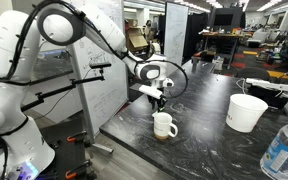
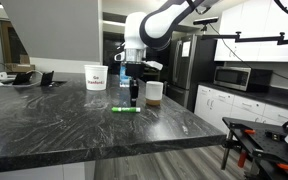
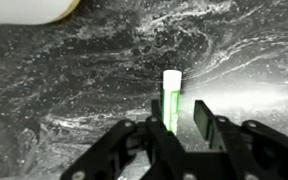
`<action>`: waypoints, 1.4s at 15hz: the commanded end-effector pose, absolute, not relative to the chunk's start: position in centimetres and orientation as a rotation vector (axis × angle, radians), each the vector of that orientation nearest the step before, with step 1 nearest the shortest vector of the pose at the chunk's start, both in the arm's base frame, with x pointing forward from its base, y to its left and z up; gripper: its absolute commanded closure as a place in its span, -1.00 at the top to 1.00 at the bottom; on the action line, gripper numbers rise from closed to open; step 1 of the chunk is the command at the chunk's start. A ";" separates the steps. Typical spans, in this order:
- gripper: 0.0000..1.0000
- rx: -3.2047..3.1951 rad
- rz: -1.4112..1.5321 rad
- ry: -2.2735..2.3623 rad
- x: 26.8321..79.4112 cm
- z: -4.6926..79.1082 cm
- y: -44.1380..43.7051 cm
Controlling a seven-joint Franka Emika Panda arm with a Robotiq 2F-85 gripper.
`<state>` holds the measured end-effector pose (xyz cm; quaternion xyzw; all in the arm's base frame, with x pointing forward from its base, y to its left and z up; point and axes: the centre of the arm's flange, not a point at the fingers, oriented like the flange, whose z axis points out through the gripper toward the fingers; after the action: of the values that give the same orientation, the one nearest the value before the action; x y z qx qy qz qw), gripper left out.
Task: Move the marker to the right
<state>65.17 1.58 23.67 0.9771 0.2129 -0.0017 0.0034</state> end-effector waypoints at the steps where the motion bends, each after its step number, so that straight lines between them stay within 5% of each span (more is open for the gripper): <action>1: 0.50 3.061 -0.061 0.672 64.3 25.2 1.9; 5: 1.00 3.141 -0.132 0.643 60.4 29.3 1.3; 13: 1.00 3.093 -0.001 0.632 52.4 38.4 0.6; 21: 1.00 3.066 0.065 0.654 51.3 42.2 -0.1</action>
<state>52.14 -0.06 42.01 0.9805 0.1955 0.0219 -0.0014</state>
